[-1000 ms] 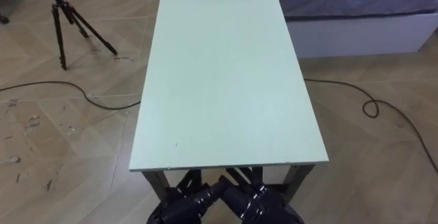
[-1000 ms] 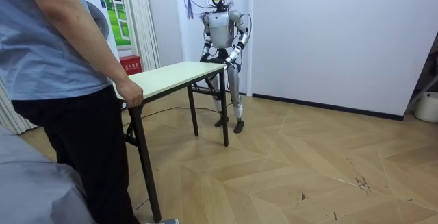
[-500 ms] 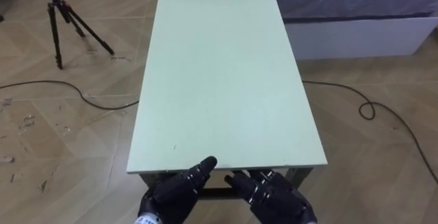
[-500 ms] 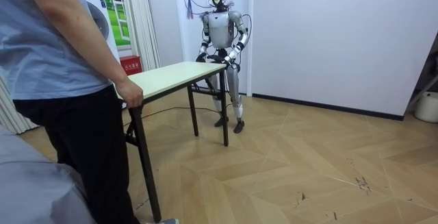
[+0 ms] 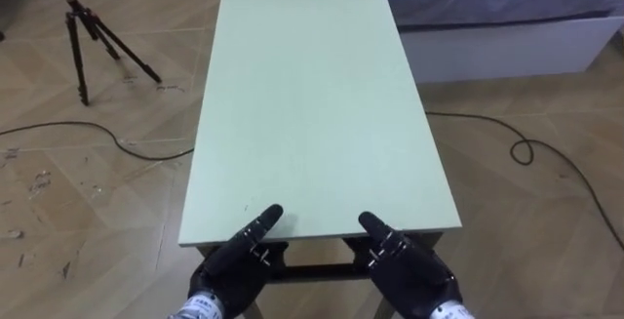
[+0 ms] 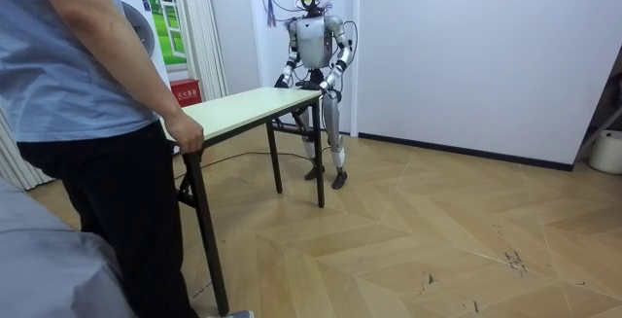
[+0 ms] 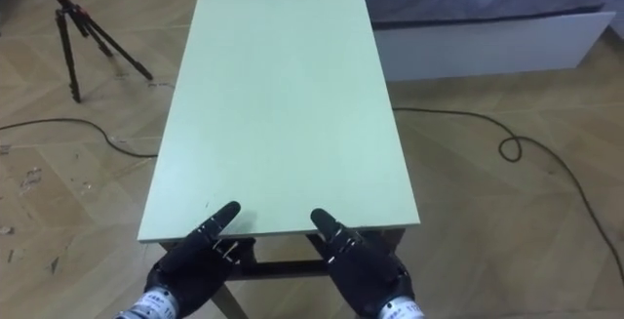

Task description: Move table with human

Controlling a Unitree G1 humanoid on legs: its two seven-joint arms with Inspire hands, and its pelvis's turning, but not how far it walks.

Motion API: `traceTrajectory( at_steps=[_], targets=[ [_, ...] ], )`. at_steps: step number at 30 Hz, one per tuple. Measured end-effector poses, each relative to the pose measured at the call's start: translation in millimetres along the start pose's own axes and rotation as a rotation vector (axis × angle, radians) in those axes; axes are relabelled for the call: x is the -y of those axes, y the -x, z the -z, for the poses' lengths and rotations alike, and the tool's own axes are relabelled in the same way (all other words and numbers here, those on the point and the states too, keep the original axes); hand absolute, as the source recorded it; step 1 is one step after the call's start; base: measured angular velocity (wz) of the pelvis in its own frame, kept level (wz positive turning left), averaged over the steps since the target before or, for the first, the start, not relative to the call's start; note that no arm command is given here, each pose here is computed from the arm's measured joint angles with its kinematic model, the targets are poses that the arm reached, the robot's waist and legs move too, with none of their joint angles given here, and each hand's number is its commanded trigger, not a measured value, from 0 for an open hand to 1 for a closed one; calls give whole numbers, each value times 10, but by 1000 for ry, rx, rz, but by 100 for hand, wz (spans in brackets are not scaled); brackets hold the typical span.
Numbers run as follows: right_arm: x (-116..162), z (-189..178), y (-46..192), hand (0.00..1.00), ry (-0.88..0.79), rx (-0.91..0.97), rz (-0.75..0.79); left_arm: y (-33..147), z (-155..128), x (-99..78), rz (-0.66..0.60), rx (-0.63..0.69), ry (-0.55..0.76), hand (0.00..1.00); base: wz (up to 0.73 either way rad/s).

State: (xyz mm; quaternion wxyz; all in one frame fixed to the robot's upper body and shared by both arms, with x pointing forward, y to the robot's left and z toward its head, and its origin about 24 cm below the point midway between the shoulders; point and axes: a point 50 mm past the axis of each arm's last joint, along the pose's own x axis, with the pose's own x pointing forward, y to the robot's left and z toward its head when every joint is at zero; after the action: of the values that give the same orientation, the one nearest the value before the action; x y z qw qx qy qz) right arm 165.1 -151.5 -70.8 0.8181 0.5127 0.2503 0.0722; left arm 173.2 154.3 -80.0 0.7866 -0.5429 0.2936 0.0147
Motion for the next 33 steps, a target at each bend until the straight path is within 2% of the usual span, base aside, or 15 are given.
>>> traceTrajectory(
  at_steps=[5, 14, 18, 19, 20, 21, 28, 33],
  targets=[
    [-20, -41, -100, 0, -167, 47, 21, -25, 20, -5, 0, 11, 144, 0, -2],
    [-42, -51, -145, 0, -347, 102, 50, -84, 36, 18, -25, 25, 220, 0, 0],
    [-22, -50, -149, 0, -360, 103, 101, -101, 49, 18, -35, 19, 229, 0, 0],
    [-15, -55, -152, 100, -370, 110, 122, -107, 52, 24, -37, 18, 226, 31, 0],
    [-13, -64, -157, 100, -382, 121, 141, -111, 52, 30, -35, 23, 236, 79, 0],
    [-12, -71, -158, 100, -386, 126, 149, -113, 51, 32, -34, 24, 240, 100, 0],
    [-44, -73, -182, 100, -393, 144, 168, -101, 66, -18, -76, 16, 205, 100, 0],
    [-40, -60, -182, 100, -387, 146, 177, -118, 64, 42, -54, 17, 189, 100, 0]
  ],
)
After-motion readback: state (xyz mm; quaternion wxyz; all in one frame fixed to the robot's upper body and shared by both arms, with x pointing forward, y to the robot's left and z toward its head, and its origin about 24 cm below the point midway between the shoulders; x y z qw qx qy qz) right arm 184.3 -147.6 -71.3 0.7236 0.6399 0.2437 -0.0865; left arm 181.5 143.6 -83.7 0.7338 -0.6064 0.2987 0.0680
